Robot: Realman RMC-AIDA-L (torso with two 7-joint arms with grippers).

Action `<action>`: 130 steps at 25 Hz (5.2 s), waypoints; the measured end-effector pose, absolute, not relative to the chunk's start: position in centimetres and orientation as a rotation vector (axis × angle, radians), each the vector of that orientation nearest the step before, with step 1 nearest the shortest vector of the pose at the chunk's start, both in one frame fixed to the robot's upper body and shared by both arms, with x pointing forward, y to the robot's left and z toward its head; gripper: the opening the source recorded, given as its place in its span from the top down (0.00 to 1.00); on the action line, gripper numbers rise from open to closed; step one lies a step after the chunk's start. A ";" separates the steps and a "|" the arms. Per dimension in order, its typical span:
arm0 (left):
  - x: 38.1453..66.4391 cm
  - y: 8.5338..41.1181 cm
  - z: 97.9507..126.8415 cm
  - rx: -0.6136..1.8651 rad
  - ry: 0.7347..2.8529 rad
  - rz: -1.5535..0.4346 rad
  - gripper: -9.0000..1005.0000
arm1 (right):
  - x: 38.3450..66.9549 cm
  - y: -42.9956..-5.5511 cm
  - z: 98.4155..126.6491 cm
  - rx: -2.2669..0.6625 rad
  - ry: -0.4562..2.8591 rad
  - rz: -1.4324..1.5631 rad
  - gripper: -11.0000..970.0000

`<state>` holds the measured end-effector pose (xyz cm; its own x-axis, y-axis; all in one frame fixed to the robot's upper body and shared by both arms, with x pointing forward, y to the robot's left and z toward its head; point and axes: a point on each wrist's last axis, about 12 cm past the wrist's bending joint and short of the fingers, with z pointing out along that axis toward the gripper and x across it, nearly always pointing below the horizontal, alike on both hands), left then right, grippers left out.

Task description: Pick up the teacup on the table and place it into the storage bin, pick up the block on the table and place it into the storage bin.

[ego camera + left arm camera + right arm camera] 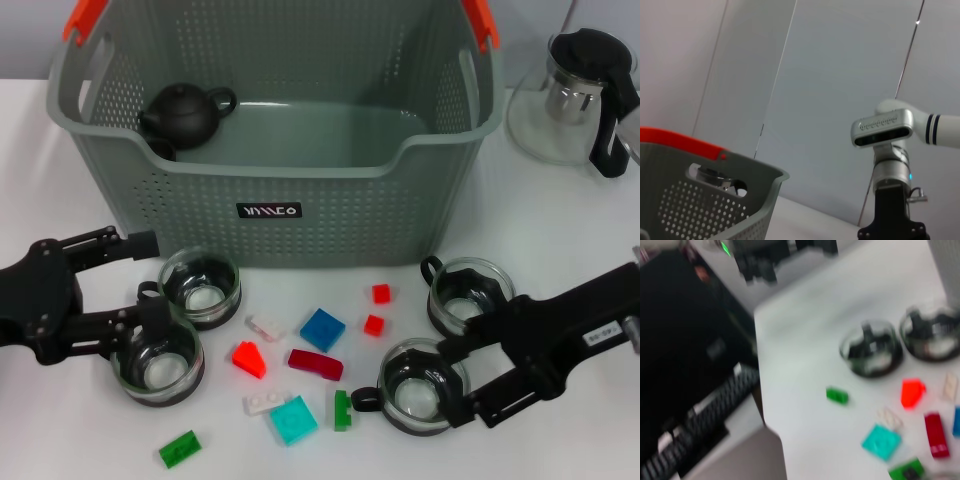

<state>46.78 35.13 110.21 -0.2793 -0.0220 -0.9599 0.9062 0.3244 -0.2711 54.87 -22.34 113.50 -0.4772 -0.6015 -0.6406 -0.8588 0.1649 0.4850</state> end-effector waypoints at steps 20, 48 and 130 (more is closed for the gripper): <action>46.9 34.8 109.6 0.804 1.593 -1.127 0.16 | 58.4 -21.0 117.6 -1.543 2.510 0.566 0.18; 46.9 34.9 109.3 0.769 1.607 -1.117 0.16 | 58.3 -15.7 114.8 -1.752 2.432 0.252 0.37; 47.5 34.3 108.8 0.733 1.617 -1.109 0.16 | 65.9 -13.6 128.4 -0.974 1.936 0.626 0.93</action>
<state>47.55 34.25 108.84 -0.3153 -0.0534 -0.9475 0.8644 0.3958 -0.3100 65.93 -13.65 128.44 -0.3282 -0.3904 -0.8601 -0.8200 0.5698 0.0542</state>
